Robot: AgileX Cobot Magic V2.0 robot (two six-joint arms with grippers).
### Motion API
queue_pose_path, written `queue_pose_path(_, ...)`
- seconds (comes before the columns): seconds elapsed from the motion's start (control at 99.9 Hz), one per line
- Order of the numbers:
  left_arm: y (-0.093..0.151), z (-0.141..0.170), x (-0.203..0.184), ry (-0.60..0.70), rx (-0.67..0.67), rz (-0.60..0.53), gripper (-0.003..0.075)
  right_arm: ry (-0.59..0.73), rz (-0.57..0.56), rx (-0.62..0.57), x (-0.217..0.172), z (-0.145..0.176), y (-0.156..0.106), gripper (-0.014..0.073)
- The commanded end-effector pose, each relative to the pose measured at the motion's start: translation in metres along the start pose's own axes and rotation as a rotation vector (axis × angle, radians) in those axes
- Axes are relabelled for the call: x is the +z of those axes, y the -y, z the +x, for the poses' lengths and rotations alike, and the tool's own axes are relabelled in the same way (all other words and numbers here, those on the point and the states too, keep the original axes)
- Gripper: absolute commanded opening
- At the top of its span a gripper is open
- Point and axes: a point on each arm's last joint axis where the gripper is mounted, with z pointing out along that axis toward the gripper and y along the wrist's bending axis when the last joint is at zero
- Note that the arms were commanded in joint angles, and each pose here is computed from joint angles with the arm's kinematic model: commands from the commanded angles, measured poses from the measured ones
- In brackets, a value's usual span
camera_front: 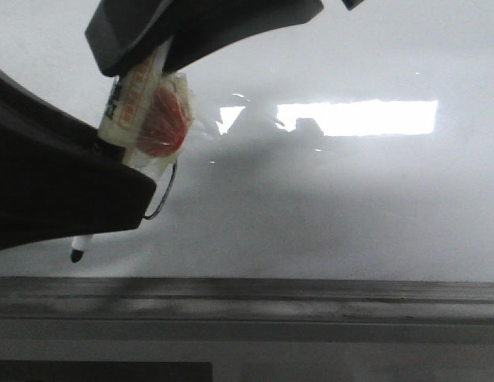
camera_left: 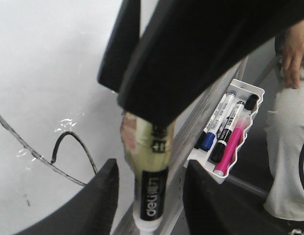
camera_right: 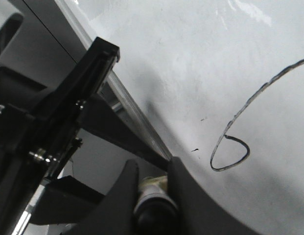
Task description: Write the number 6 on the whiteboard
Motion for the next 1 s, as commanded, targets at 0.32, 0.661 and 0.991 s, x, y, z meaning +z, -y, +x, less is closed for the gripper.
queue_pose_path(0.32, 0.001, -0.013, 0.003, 0.065, -0.046, 0.005, -0.0019, 0.087, -0.006, -0.006, -0.014, -0.015, -0.004, -0.0064)
queue_pose_path(0.661, -0.001, -0.012, 0.003, 0.047, -0.181, -0.002, -0.0019, 0.121, 0.017, 0.021, -0.015, -0.018, 0.001, 0.0468)
queue_pose_path(0.991, -0.044, -0.017, -0.003, 0.016, -0.587, -0.191, -0.0019, 0.108, 0.012, 0.023, -0.015, -0.017, 0.0, 0.0395)
